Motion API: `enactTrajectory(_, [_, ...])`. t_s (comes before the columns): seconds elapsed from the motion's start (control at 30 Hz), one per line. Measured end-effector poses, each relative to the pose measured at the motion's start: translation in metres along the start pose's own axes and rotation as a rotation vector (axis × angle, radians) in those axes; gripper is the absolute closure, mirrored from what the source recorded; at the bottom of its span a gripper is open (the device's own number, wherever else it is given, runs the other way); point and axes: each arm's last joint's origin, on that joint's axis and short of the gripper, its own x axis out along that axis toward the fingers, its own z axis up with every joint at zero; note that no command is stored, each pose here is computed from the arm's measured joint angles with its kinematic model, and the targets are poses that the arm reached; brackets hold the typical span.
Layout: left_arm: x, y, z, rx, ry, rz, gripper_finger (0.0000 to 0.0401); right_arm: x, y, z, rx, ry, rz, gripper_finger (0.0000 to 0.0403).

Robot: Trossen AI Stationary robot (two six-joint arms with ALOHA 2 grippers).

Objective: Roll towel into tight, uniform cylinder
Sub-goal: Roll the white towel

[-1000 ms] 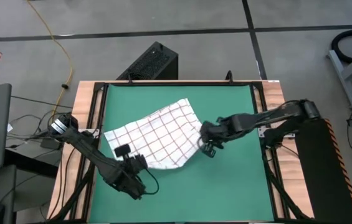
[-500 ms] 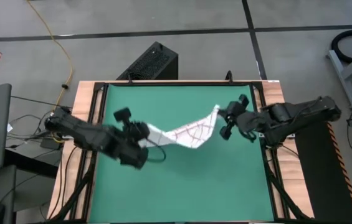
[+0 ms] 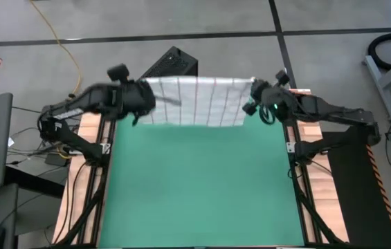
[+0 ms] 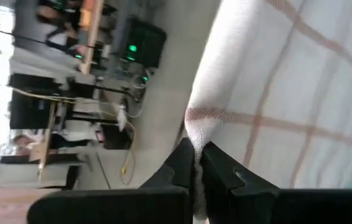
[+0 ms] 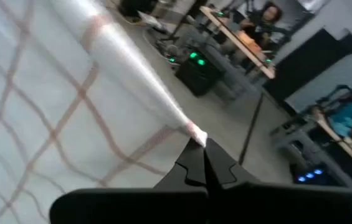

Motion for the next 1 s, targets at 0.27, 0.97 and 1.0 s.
enactTrajectory(0.27, [0.054, 0.042, 0.008, -0.005, -0.045, -0.072, 0.0401, 0.038, -0.011, 0.011, -0.040, -0.017, -0.085, 0.0402])
enactTrajectory(0.97, [0.058, -0.142, -0.037, 0.194, 0.151, -0.684, 0.0401, -0.042, 0.064, -0.047, 0.021, 0.384, 0.487, 0.0402])
enactTrajectory(1.0, [0.053, -0.153, -0.039, 0.188, 0.152, -0.711, 0.0401, -0.048, 0.070, -0.051, 0.032, 0.398, 0.522, 0.0402])
